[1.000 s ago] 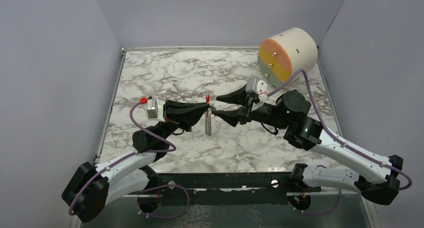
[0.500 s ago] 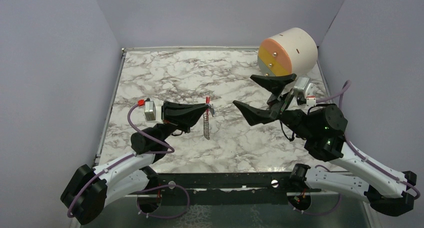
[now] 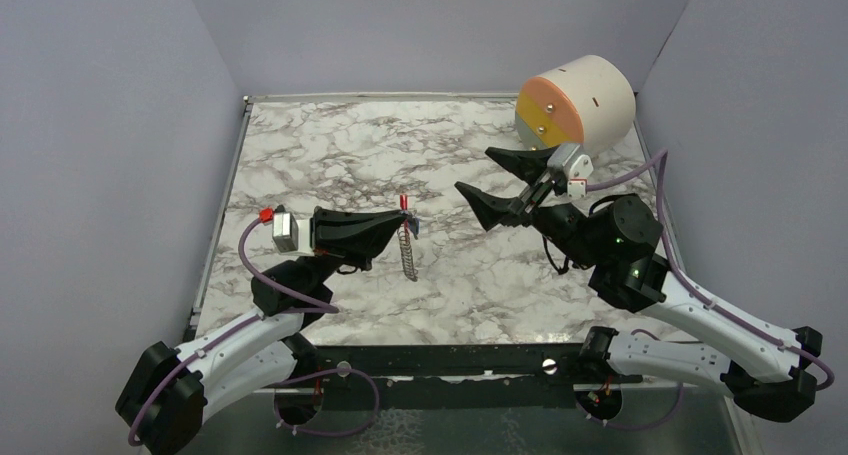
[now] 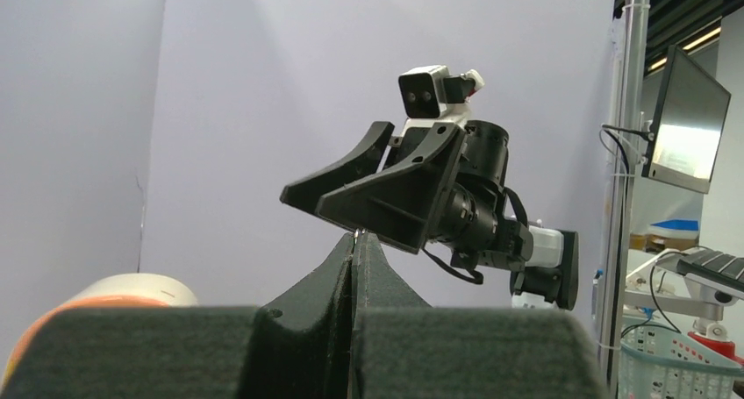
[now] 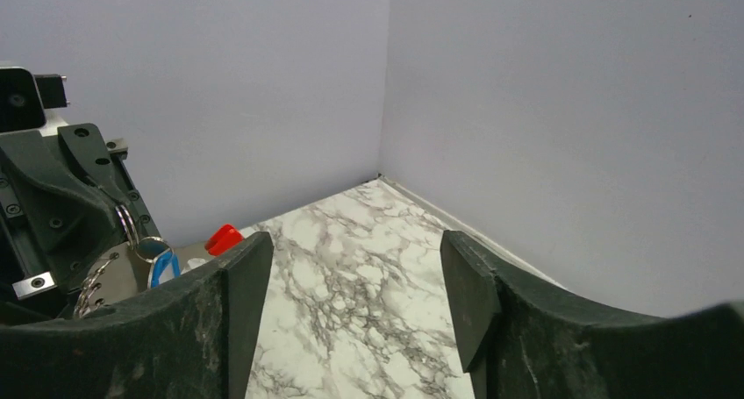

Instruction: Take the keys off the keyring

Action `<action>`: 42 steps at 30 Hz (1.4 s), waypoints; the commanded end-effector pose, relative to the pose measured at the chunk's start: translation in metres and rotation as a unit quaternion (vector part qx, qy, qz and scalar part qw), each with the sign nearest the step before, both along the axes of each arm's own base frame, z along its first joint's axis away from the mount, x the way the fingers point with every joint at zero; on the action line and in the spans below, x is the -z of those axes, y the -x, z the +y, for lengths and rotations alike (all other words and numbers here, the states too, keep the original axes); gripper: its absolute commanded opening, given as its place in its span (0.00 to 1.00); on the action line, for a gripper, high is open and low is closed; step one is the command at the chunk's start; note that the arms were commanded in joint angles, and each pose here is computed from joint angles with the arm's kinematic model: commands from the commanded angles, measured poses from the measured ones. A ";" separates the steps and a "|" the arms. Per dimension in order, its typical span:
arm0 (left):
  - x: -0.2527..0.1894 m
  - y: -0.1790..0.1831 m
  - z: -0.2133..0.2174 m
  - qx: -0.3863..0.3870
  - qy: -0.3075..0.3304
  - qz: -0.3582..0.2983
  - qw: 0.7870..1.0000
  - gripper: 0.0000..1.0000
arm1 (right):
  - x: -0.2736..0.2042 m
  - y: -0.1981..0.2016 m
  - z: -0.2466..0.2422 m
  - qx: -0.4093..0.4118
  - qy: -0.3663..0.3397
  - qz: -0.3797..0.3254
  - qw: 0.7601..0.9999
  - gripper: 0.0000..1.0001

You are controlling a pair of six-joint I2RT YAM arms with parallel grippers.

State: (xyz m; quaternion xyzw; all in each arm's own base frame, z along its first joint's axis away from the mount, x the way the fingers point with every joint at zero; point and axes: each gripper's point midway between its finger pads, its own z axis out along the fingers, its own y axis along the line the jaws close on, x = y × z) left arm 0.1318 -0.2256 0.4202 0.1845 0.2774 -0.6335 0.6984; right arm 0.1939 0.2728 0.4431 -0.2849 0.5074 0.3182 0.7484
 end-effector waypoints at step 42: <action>-0.025 0.032 0.018 0.027 0.057 -0.076 0.995 0.00 | 0.020 0.072 0.061 -0.255 0.025 -0.052 0.965 0.20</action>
